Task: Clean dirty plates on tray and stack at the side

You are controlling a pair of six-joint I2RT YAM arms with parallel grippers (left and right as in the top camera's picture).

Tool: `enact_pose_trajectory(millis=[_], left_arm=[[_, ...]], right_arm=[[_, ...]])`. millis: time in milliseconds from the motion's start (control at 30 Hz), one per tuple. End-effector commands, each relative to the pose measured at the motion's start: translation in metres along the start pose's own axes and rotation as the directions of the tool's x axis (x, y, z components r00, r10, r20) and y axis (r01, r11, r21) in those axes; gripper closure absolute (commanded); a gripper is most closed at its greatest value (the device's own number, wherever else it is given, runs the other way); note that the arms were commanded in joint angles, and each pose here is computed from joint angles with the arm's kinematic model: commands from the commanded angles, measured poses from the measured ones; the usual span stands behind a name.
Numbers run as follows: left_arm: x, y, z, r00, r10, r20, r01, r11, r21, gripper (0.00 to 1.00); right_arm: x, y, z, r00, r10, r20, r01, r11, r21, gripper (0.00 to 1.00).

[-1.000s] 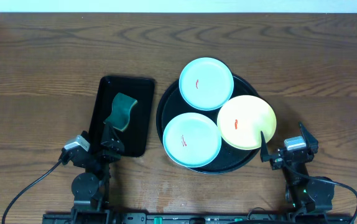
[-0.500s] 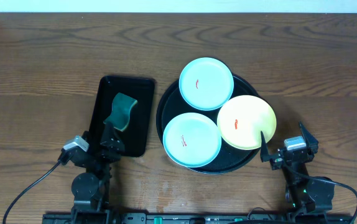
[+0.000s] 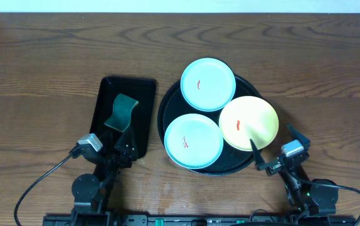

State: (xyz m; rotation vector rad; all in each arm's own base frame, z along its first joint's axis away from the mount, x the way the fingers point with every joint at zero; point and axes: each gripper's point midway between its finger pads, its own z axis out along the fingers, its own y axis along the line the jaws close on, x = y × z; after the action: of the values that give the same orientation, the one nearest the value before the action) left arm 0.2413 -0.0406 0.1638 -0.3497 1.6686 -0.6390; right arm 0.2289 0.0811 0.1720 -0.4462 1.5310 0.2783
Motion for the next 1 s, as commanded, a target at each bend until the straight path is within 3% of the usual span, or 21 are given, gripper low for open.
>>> enact_pose_trajectory(millis=[0, 100, 233, 433, 667, 800, 967], left_arm=[[-0.046, -0.043, -0.014, 0.992, 0.093, 0.080, -0.100, 0.991, 0.090, 0.17], [-0.066, -0.059, -0.023, 0.987, 0.146, 0.069, -0.151, 0.986, 0.075, 0.17], [-0.083, -0.067, -0.028, 0.991, 0.134, -0.022, -0.134, 0.991, 0.003, 0.17], [-0.091, -0.072, -0.027, 0.943, 0.141, -0.303, -0.186, 0.975, -0.124, 0.17], [-0.069, -0.053, -0.023, 0.797, -0.011, -0.604, -0.202, 0.937, -0.285, 0.17], [-0.046, -0.039, -0.024, 0.715, -0.091, -0.693, -0.210, 0.918, -0.337, 0.17], [-0.022, -0.020, -0.023, 0.612, -0.128, -0.781, -0.264, 0.897, -0.354, 0.18]], right_arm=[[-0.036, 0.010, -0.006, 0.996, 0.054, 0.068, -0.050, 0.997, -0.065, 0.01], [-0.068, 0.009, -0.012, 0.995, 0.053, 0.087, -0.047, 0.997, -0.064, 0.01], [-0.102, 0.006, -0.015, 0.996, 0.088, 0.015, -0.087, 0.994, -0.068, 0.01], [-0.147, 0.006, -0.003, 0.955, 0.207, -0.213, -0.235, 0.965, -0.118, 0.01], [-0.124, 0.006, 0.019, 0.762, 0.334, -0.554, -0.441, 0.895, -0.069, 0.01], [-0.103, 0.016, 0.031, 0.635, 0.419, -0.649, -0.582, 0.812, -0.044, 0.01], [-0.078, 0.022, 0.042, 0.518, 0.446, -0.730, -0.656, 0.754, -0.004, 0.01]])
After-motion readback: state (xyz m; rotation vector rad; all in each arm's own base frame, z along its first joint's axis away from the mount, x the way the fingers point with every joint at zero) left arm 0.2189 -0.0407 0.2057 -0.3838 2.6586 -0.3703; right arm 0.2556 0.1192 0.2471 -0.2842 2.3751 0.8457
